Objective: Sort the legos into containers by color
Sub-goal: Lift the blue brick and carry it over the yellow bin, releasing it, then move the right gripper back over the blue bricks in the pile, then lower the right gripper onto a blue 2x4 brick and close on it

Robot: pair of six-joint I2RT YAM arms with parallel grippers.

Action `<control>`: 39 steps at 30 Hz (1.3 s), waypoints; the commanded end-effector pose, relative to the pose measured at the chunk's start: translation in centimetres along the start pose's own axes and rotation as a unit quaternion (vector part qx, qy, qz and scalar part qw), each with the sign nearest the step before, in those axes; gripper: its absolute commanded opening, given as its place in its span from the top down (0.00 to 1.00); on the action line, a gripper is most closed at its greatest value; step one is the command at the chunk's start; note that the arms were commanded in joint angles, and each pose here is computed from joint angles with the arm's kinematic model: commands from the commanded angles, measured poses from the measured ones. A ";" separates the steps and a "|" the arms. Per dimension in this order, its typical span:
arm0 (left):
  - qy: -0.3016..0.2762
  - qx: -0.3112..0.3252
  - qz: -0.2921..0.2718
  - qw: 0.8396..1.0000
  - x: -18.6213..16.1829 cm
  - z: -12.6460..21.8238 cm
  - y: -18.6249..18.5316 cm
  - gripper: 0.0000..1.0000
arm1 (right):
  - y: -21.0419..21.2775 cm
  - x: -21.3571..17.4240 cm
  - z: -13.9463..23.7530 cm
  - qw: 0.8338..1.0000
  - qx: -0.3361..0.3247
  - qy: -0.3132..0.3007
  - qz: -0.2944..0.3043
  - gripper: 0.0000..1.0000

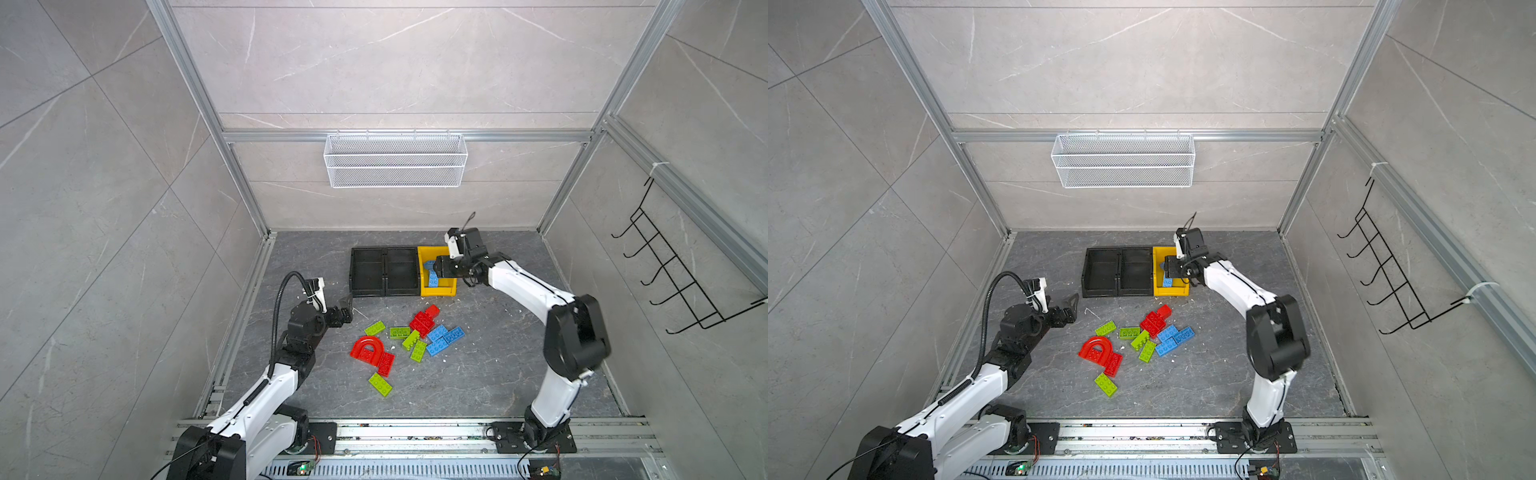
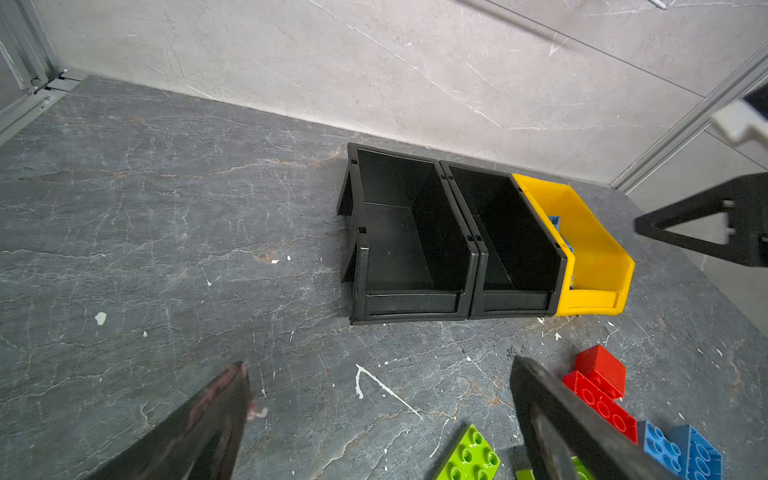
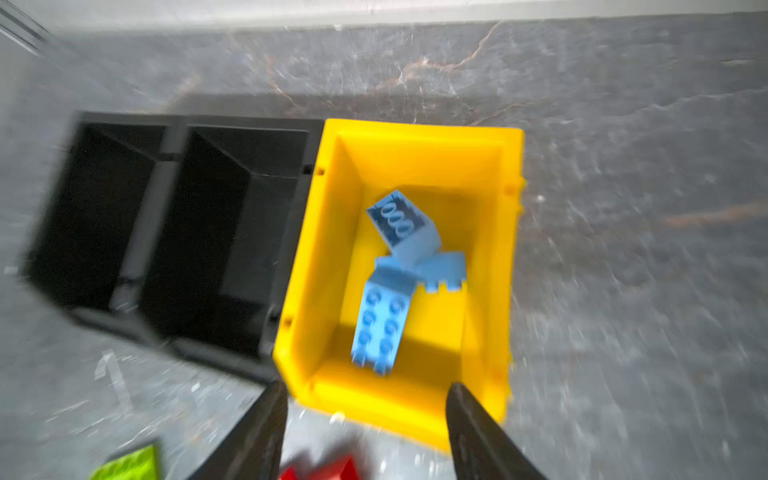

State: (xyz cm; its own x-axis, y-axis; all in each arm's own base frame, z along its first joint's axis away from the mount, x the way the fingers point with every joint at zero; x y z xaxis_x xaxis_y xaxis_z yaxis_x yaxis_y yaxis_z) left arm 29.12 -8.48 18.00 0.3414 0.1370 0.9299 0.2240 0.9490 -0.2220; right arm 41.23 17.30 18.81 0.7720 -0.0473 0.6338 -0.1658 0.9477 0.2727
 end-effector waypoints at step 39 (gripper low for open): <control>-0.026 -0.013 -0.010 1.000 1.1 0.0 -0.6 0.00 | -2.9 -19.1 1.7 0.979 -0.012 0.147 -0.143 0.40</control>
State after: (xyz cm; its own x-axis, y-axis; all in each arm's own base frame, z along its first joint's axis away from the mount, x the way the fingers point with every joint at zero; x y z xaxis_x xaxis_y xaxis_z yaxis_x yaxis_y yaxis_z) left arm 29.21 -8.70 17.53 0.3563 0.1314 0.9251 0.2278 0.9480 -0.2223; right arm 25.70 14.94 7.66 0.9325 -0.2116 0.2928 0.0823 0.9136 0.3983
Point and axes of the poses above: each gripper's point midway between its finger pads, its own z axis back along the fingers, its own y axis along the line the jaws close on, x = y × z, the point moved 4 cm from there along z, back along the fingers, and after that the axes turned 4 degrees about -z, right-handed, at the moved point
